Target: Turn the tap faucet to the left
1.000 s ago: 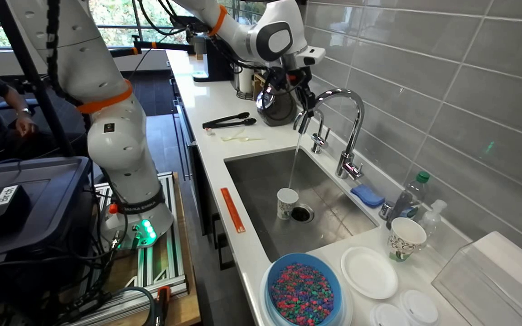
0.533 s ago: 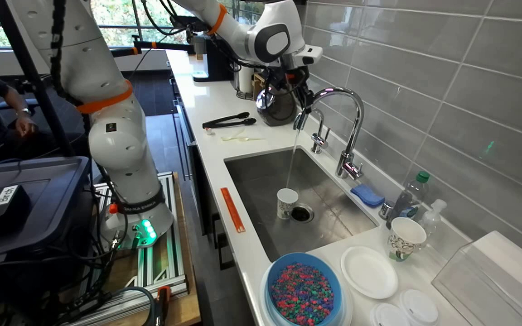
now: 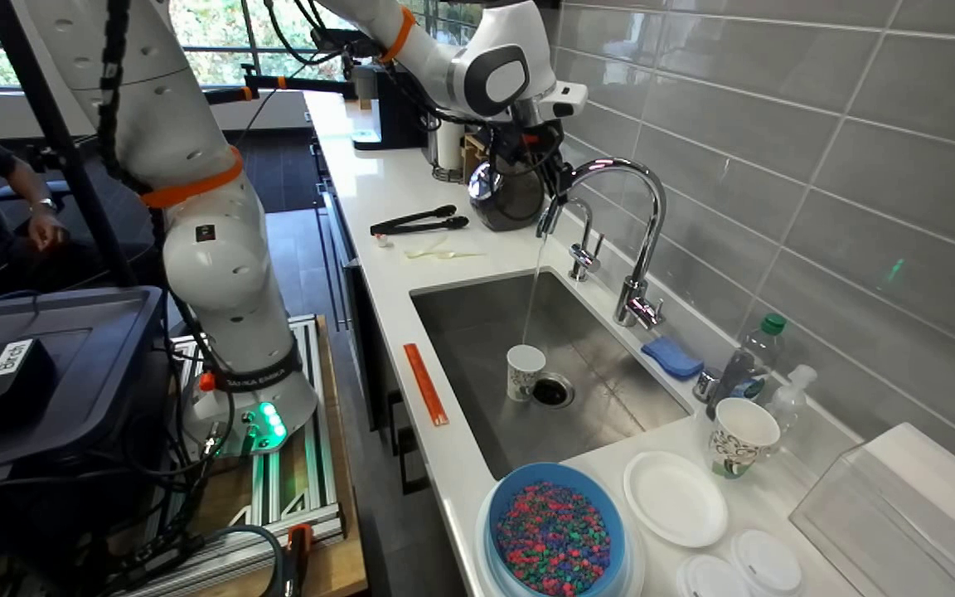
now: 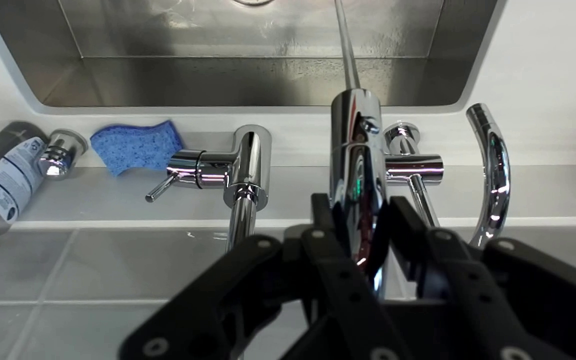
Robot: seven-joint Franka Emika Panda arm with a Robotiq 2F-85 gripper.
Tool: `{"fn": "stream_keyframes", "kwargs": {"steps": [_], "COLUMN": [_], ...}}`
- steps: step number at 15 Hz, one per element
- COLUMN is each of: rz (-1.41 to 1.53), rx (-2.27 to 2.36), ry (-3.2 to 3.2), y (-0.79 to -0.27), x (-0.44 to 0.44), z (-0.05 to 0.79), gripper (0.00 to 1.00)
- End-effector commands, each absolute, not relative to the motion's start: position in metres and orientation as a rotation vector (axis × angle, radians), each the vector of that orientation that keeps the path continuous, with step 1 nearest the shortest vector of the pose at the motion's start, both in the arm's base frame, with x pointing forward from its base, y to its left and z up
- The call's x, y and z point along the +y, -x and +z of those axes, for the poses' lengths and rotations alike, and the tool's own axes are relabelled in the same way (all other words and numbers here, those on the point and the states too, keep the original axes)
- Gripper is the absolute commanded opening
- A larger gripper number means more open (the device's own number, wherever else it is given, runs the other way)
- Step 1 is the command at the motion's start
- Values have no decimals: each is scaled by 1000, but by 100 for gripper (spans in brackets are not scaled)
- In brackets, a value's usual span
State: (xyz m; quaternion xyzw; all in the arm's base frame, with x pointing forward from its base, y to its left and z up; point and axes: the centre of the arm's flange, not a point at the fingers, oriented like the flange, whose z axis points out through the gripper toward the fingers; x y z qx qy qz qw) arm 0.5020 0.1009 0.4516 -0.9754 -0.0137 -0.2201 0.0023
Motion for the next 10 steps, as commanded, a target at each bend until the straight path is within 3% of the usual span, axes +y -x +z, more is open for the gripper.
{"fn": "stream_keyframes", "kwargs": {"steps": [1,10], "rz": [-665,-661], "rx": [-185,-237], "ry": [3043,3029], "y": [-492,-493], "x": [126,131], "z": [455,456], "gripper": [8,8]}}
